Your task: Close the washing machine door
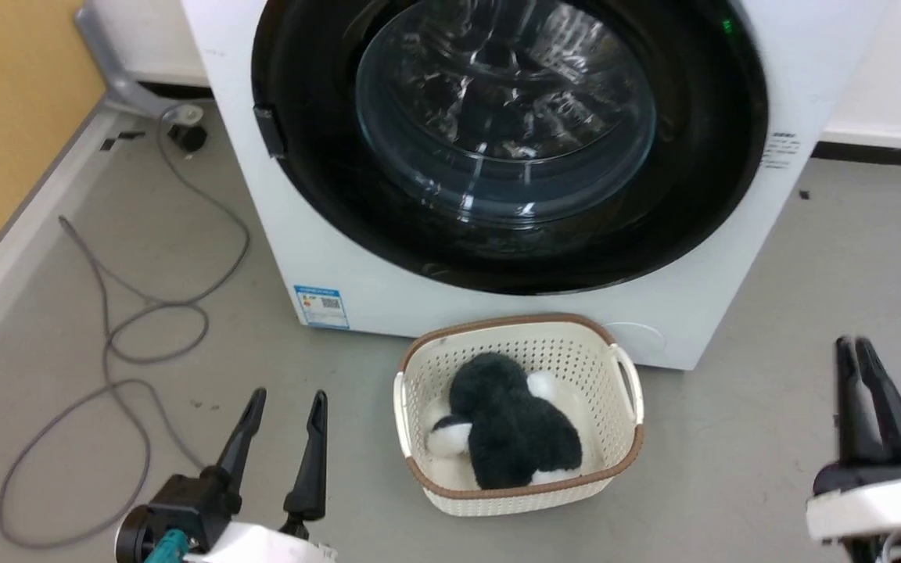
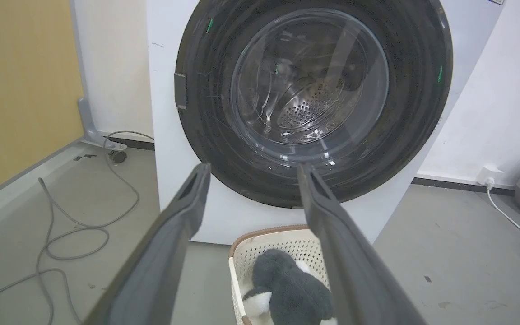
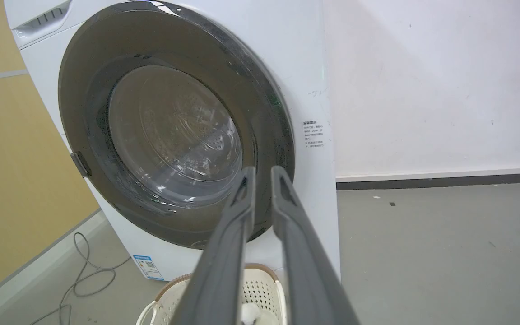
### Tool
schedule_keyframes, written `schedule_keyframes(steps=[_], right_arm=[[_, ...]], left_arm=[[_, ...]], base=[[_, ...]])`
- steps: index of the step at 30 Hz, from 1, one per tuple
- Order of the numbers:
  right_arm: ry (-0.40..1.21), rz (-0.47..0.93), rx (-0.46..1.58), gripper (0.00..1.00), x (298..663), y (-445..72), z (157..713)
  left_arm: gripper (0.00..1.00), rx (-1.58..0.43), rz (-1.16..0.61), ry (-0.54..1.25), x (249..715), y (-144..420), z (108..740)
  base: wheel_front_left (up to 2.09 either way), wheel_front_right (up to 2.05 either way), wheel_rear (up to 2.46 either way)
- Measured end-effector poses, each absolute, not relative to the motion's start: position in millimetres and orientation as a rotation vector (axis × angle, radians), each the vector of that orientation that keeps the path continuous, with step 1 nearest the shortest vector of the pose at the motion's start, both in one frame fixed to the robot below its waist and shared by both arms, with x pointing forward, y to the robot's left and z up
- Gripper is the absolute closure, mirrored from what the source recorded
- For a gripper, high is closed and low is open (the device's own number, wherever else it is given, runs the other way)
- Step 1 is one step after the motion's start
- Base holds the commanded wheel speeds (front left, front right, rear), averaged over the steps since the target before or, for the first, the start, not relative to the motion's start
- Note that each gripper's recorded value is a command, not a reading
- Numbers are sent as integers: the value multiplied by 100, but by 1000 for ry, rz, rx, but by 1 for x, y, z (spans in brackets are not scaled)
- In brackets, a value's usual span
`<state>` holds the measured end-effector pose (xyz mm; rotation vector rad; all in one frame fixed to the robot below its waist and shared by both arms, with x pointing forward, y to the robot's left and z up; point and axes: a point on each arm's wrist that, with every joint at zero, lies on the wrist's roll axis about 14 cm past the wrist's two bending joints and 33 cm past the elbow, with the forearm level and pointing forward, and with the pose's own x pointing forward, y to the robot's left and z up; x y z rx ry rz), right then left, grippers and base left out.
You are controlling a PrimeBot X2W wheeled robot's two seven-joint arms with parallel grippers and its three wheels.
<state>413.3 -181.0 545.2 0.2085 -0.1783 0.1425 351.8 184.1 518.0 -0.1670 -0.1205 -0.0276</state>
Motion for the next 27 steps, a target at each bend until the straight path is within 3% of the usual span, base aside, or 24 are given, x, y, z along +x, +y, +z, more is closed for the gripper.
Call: schedule_keyframes(steps=[10,22,23,27], right_arm=[[-94,126,132,0,371,-170,519],[-96,122,127,0,366,-166,515],[-99,122,128,100,366,-166,516],[-100,122,128,100,366,-166,516]], left_arm=[[0,-142,-43,-82,342,178,506],[0,-132,-40,-76,339,178,504],[100,-136,-40,-75,339,177,504],[100,-137,-41,-73,339,177,503]], base=[[0,0,0],[0,0,0],[0,0,0],[0,0,0]])
